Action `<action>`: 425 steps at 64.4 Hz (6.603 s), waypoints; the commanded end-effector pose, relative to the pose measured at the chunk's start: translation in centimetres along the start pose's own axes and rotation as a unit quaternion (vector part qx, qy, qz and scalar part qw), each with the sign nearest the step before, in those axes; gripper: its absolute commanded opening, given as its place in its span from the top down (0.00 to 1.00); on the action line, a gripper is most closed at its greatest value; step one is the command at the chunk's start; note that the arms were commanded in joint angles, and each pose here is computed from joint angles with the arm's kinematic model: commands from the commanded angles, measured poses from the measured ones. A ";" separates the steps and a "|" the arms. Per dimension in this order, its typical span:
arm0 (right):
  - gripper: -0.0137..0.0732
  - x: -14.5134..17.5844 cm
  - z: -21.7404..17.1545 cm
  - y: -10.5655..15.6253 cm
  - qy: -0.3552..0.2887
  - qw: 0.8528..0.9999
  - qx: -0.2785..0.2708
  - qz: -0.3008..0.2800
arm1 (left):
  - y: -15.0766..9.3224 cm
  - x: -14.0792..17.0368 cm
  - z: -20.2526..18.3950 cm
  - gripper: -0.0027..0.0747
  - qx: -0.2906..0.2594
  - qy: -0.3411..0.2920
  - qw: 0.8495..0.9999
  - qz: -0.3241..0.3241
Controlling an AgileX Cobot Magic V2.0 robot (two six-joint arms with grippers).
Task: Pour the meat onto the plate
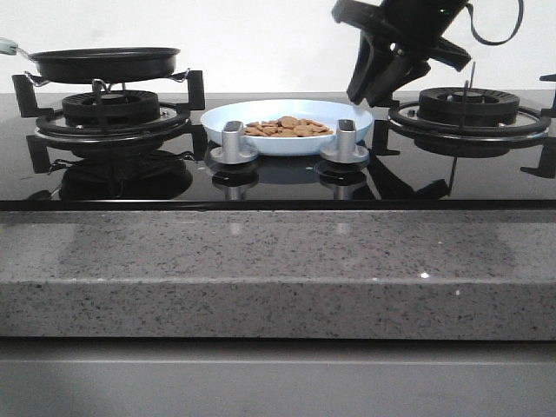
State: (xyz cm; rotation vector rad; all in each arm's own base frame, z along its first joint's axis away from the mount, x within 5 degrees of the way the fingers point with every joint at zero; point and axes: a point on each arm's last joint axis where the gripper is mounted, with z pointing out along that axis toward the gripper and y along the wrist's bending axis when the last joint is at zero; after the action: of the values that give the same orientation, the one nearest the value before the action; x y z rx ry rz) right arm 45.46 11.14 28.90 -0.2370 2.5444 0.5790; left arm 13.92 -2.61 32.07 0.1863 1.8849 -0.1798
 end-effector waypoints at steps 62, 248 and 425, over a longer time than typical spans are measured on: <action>0.91 0.4 -16.1 5.9 -0.143 0.984 0.006 -0.111 | 0.1 -1.5 -0.3 0.99 -0.006 -0.048 0.999 -0.006; 0.91 26.6 -21.2 3.5 -0.400 0.903 0.090 -0.129 | 1.0 14.4 -4.5 0.99 -0.100 -0.136 0.985 -0.024; 0.91 39.4 -15.6 -2.2 -0.480 0.858 0.178 -0.040 | 1.0 14.4 -4.5 0.99 -0.100 -0.136 0.985 -0.024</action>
State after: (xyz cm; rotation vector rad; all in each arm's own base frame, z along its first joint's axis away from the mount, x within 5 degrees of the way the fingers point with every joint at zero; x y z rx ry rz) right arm 5.59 0.25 18.67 0.0834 1.7006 0.1208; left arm 5.53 -0.12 19.12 -0.0076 1.7192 -0.0319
